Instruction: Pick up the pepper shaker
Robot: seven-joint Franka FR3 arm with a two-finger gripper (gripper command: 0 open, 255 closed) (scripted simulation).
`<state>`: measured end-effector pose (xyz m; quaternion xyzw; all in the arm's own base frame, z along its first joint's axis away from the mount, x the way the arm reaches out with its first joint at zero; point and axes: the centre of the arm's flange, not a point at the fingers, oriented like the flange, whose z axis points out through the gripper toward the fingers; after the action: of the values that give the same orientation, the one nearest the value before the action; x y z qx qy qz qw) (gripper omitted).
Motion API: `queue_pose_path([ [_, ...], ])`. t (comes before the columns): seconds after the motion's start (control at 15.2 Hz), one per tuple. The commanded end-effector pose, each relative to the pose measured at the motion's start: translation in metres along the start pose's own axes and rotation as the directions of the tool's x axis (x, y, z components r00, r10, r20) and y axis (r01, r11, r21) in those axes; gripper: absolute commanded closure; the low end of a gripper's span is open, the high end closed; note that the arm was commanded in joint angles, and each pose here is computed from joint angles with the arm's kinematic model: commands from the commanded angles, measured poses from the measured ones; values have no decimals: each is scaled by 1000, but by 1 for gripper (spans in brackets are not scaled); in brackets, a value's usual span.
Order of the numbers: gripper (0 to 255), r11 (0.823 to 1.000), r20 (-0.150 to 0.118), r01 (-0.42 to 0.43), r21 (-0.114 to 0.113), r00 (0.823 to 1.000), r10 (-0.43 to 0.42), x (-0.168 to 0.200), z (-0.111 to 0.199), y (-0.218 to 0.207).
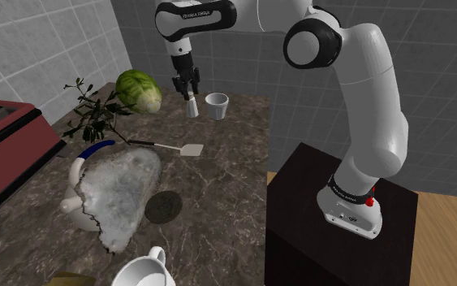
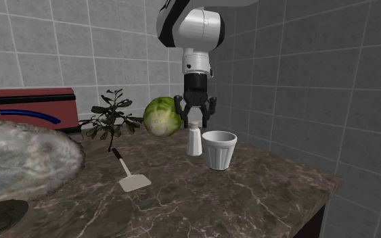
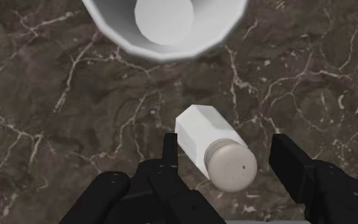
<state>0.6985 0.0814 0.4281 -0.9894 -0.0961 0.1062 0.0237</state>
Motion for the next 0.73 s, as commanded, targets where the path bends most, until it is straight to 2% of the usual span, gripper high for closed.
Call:
queue_pose_path([
  [0.0, 255, 1000, 0, 0, 0, 1000, 0, 1, 1, 0],
  [0.53, 255, 1000, 0, 0, 0, 1000, 0, 0, 1, 0],
  [0.66, 255, 1000, 0, 0, 0, 1000, 0, -2, -9, 0],
])
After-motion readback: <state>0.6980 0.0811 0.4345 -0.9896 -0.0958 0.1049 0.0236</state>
